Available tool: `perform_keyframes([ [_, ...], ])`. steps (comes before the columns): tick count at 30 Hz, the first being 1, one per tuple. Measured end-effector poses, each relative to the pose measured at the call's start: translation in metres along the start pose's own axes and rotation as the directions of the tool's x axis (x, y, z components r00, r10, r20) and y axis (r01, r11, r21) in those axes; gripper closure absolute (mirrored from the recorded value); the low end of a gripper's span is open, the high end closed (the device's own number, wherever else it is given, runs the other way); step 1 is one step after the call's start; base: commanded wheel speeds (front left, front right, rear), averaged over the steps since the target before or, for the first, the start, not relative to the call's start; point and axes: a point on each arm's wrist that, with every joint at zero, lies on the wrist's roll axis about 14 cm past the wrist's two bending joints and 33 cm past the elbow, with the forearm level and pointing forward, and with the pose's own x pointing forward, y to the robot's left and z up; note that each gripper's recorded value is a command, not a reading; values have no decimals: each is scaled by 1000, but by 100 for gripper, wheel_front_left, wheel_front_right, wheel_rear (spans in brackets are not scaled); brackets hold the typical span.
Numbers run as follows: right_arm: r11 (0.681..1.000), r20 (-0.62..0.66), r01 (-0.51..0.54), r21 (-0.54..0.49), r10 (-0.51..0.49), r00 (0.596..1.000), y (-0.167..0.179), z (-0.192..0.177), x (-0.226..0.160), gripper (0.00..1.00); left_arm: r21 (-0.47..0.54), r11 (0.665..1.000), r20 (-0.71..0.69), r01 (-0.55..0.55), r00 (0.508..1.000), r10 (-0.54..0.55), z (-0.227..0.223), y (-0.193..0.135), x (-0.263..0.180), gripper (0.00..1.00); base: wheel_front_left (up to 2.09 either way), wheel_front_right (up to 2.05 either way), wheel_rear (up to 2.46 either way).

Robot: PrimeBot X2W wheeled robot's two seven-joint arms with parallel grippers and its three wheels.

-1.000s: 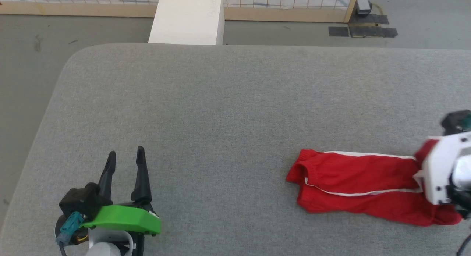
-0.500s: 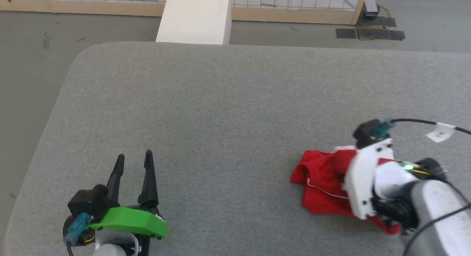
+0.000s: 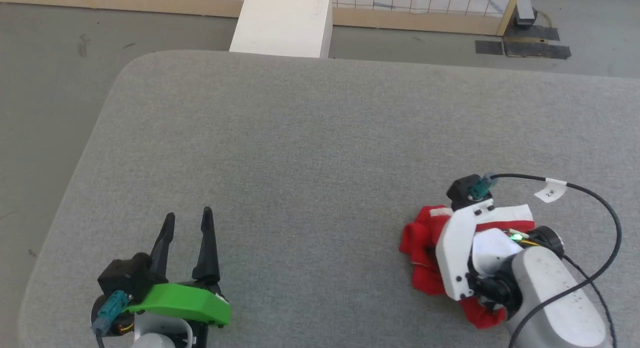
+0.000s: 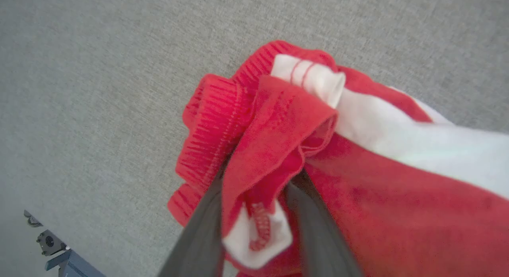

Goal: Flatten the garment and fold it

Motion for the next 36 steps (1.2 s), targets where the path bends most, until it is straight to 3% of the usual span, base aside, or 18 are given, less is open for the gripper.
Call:
perform_keyframes([
  [8, 998, 113, -49, -38, 53, 992, 25, 25, -13, 0, -6, 999, -4, 36, 999, -36, -2, -10, 2, 0, 0, 0, 0],
  [14, 997, 273, -66, -49, 78, 959, 36, 58, -44, 0, -9, 997, 2, 79, 997, -79, 0, -23, 6, 0, 0, 0, 0],
  [17, 1000, 378, -25, -15, 29, 925, 19, 76, -67, 0, -6, 995, 12, 99, 995, -99, 3, -30, 9, 0, 0, 0, 0],
  [21, 993, 461, 96, 71, -118, 880, -26, 81, -96, 0, -5, 991, 25, 131, 991, -131, 7, -41, 14, 0, 0, 0, 0],
  [27, 943, 297, 278, 182, -322, 899, -86, 13, -94, 0, -4, 989, 16, 151, 988, -151, 3, -48, 18, 0, 0, 0, 0],
  [29, 933, 171, 292, 208, -329, 929, -89, -27, -77, 0, -2, 990, 3, 144, 990, -144, -2, -46, 18, 0, 0, 0, 0],
  [36, 941, 46, 267, 209, -282, 958, -76, -60, -50, 0, 1, 992, -21, 126, 992, -126, -9, -40, 18, 0, 0, 0, 0],
])
